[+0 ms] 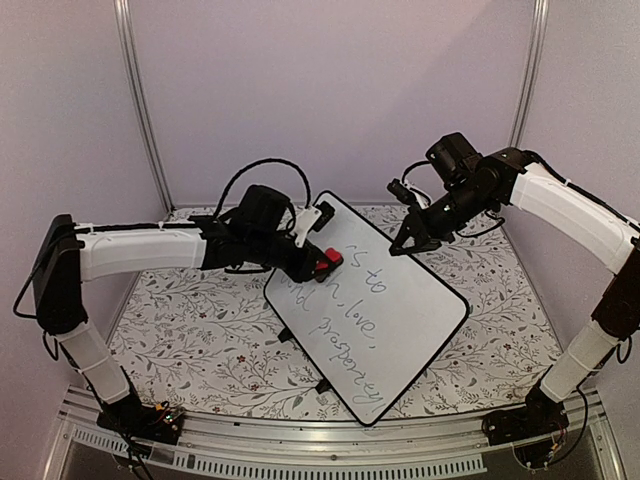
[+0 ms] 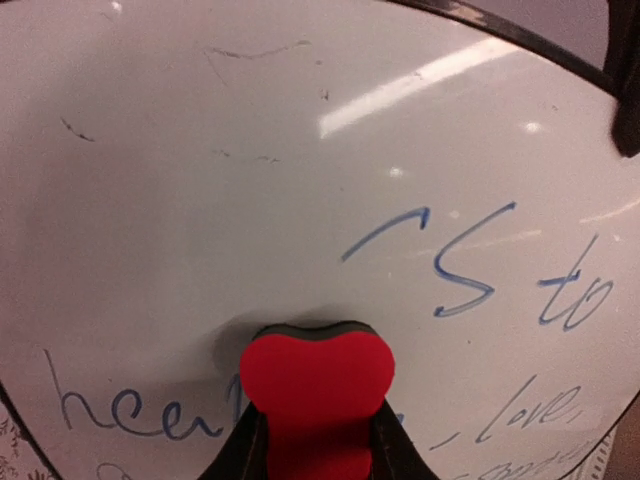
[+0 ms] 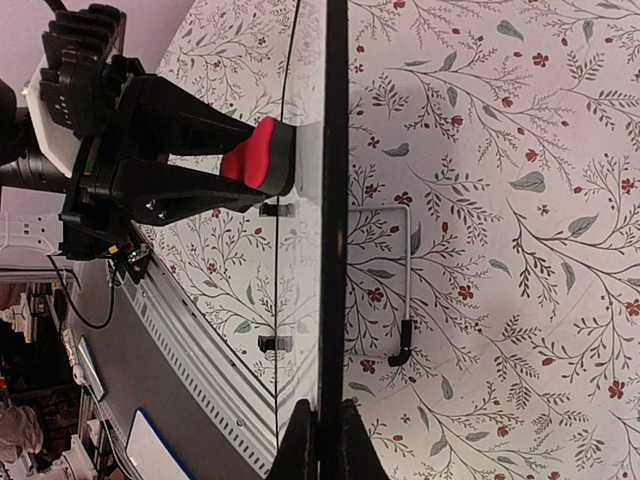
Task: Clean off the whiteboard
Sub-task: Erase the center of the whiteboard.
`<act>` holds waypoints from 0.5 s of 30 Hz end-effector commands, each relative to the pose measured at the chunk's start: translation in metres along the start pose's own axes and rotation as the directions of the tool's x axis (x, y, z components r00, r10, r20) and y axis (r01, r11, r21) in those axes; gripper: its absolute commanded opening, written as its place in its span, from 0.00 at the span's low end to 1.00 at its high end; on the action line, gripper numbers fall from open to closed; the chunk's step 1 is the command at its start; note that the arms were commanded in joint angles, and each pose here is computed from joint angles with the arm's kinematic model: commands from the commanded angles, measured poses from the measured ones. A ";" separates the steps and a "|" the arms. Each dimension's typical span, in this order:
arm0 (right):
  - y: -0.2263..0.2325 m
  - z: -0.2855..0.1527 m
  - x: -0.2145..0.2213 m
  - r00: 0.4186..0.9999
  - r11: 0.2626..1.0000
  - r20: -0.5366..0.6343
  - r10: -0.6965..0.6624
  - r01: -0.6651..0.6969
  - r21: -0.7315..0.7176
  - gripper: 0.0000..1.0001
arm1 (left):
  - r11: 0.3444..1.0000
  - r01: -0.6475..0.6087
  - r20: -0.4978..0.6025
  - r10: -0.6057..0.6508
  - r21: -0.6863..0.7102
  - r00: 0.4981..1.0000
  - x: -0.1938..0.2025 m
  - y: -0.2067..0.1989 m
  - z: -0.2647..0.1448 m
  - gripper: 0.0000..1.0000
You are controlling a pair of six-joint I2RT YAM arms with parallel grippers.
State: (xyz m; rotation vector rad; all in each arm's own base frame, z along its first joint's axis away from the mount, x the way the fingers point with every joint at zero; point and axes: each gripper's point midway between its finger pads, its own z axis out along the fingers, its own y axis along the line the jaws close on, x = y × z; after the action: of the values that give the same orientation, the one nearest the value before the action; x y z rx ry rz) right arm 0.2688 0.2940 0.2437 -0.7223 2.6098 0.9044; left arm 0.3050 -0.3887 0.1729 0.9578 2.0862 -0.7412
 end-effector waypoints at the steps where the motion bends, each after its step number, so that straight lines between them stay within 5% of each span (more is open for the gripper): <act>1: 0.039 0.000 -0.003 0.986 0.979 0.029 -0.164 0.166 -0.121 0.00 | 0.999 -0.030 -0.003 0.030 0.016 1.000 -0.004 -0.007 0.015 0.00; 15: 0.039 0.001 -0.001 0.986 0.978 0.025 -0.166 0.167 -0.121 0.00 | 0.998 -0.051 0.024 0.051 0.028 0.998 -0.024 -0.010 0.020 0.00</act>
State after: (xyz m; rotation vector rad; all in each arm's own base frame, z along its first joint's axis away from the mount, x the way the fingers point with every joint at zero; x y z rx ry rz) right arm 0.2689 0.2938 0.2436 -0.7212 2.6106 0.9024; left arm 0.3151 -0.4017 0.1904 0.9721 2.0431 -0.7488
